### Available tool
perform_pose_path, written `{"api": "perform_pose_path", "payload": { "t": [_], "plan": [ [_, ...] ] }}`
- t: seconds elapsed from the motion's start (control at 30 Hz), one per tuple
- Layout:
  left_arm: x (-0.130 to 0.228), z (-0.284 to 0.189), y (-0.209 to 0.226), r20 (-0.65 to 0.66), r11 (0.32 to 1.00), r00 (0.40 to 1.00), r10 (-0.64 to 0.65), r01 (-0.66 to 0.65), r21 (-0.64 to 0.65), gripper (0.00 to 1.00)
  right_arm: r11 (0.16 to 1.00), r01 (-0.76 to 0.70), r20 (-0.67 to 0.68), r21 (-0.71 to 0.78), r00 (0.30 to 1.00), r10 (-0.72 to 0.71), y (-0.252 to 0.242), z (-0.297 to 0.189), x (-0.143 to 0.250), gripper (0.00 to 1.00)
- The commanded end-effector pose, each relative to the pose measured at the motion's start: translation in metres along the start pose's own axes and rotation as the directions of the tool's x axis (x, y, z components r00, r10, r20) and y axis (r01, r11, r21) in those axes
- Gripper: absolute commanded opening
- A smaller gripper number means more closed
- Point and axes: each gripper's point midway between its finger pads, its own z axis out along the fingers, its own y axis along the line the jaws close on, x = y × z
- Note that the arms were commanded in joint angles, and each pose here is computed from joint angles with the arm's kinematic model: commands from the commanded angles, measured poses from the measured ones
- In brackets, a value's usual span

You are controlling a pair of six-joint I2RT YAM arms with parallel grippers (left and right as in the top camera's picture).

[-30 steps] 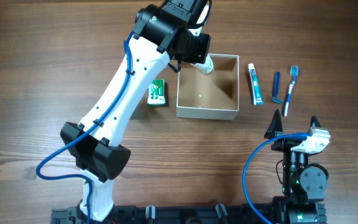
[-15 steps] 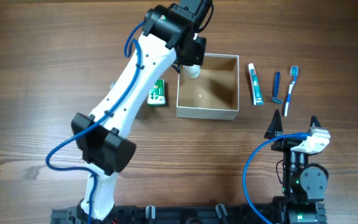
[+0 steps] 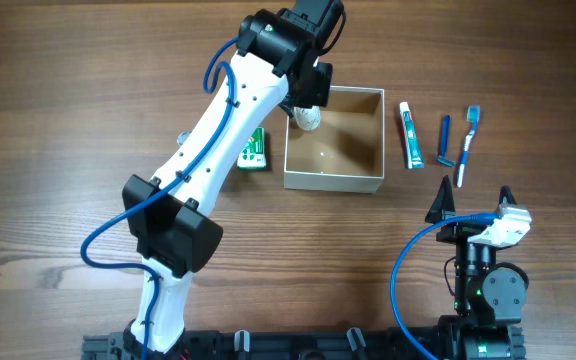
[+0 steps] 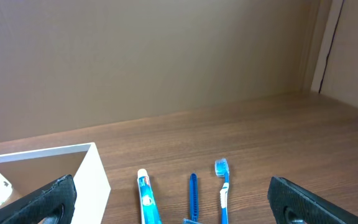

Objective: Pack container
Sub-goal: 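Lower the tube into the box and open the left gripper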

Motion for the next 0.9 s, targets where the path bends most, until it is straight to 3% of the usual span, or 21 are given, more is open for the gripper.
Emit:
{"api": "perform_pose_path", "payload": {
  "t": [0.0,0.3,0.53,0.87],
  "plan": [
    [-0.003,0.006,0.0,0.004,1.0,1.0,-0.01,0.01,-0.012,0.08,1.0,-0.019,0.009,-0.005,1.0,0.019,0.001,-0.001,-0.002,1.0],
    [-0.005,0.007,0.004,0.01,0.999,1.0,-0.013,0.013,-0.032,0.23,1.0,-0.019,0.01,-0.005,1.0,0.019,0.001,-0.001,-0.002,1.0],
    [-0.005,0.007,0.004,0.01,0.999,1.0,-0.013,0.014,-0.032,0.25,1.0,-0.019,0.01,-0.005,1.0,0.02,0.001,-0.001,-0.002,1.0],
    [-0.025,0.006,-0.002,0.089,1.0,0.996,-0.018,0.018,-0.001,0.38,1.0,-0.019,0.01,-0.005,1.0,0.019,0.001,-0.001,-0.002,1.0]
  ]
}}
